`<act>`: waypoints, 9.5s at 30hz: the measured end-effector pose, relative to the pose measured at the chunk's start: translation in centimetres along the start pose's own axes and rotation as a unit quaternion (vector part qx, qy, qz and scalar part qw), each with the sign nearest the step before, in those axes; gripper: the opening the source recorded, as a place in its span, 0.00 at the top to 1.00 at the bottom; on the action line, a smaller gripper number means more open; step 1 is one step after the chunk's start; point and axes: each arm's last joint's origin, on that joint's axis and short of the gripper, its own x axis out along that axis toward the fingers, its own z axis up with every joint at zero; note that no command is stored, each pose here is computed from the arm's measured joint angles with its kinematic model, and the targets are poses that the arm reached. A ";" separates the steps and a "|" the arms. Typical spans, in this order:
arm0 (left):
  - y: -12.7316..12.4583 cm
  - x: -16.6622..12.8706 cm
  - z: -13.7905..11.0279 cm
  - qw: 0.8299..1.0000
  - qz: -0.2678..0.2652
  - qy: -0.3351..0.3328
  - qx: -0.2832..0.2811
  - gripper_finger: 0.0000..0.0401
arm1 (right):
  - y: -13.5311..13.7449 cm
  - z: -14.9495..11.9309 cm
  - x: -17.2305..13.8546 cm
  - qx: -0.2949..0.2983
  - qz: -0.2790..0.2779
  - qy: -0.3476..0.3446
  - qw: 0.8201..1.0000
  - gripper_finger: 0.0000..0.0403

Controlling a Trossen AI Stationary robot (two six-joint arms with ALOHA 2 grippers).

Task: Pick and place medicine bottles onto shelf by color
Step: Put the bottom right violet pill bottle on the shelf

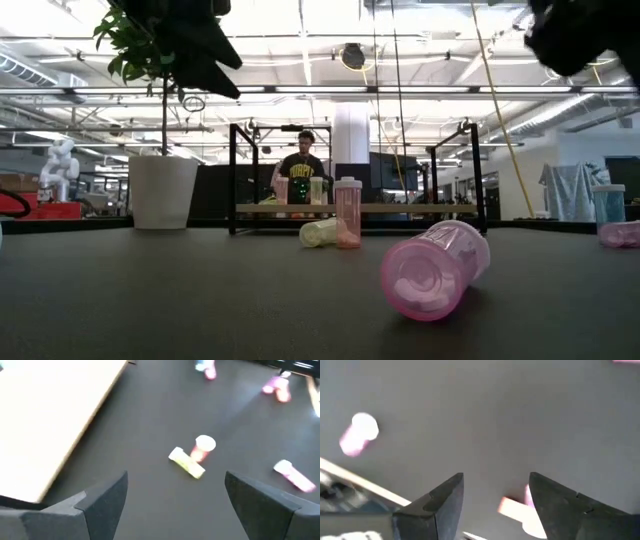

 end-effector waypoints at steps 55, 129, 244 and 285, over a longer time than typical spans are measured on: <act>-1.6 -0.6 1.8 0.983 0.049 -0.147 -0.097 0.16 | -9.6 -5.0 9.2 -0.544 0.065 -0.225 0.806 0.74; -3.8 10.4 2.9 0.970 -0.164 -0.142 0.107 0.53 | 9.8 10.8 0.2 -0.503 0.125 -0.336 0.786 0.73; -0.1 6.2 7.4 0.967 -0.173 -0.177 0.062 0.45 | 4.8 10.6 -2.5 -0.418 0.245 -0.416 0.769 0.75; 0.5 6.0 7.7 0.954 -0.223 -0.179 0.095 0.61 | 5.1 10.7 -3.0 -0.403 0.269 -0.428 0.762 0.75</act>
